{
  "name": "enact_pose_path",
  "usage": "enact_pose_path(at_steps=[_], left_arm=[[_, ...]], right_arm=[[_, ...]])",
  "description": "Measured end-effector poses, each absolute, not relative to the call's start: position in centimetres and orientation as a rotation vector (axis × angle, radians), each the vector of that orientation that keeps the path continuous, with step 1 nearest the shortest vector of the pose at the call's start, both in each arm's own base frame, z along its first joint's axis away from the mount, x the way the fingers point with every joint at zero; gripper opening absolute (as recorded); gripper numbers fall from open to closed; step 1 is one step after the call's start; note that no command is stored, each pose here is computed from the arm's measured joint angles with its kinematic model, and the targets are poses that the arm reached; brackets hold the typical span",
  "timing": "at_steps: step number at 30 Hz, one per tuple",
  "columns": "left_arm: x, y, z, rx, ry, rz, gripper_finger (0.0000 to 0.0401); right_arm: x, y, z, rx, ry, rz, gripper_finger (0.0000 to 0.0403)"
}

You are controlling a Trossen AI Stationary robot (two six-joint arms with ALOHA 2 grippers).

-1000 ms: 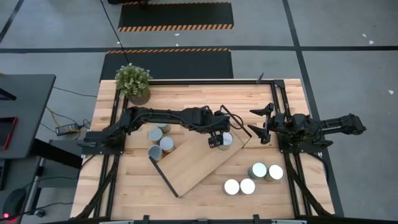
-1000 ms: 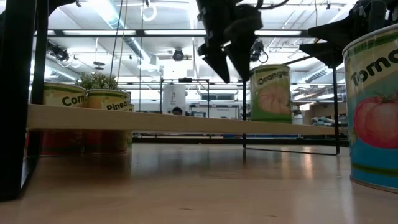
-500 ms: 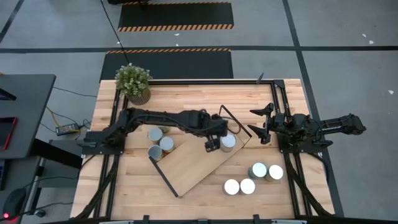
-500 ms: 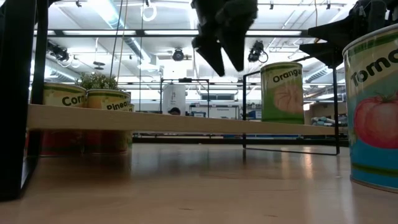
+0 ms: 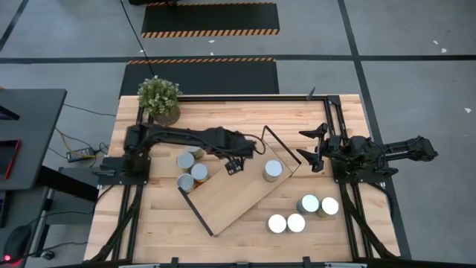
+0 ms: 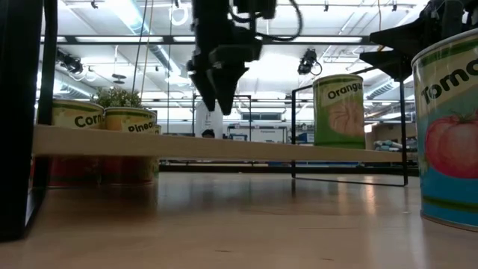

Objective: Pick and place cans onto a shelf
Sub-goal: Put the canned pears on the shelf

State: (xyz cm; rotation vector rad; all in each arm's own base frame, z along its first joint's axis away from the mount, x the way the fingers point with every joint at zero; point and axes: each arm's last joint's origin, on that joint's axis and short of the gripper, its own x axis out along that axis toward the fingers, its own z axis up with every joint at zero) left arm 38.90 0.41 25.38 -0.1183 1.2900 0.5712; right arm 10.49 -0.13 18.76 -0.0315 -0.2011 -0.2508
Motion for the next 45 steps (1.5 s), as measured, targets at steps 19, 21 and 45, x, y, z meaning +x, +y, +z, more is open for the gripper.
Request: enact_pose_path(at_steps=[19,21,45], left_arm=[[27.5,9.1,24.1,-0.551,1.175,0.773,0.0384],[26.8,9.5,23.3,-0.585,1.203,0.775,0.0384],[25.3,9.4,21.6,-0.646,1.350,0.706,0.0384]], right_arm=[[10.5,-0.1,18.8,-0.030,-0.208,-0.252,0.0347],[10.5,-0.1,18.8,-0.030,-0.209,-0.252,0.0347],[10.5,-0.1,18.8,-0.030,-0.209,-0.254,0.0347]])
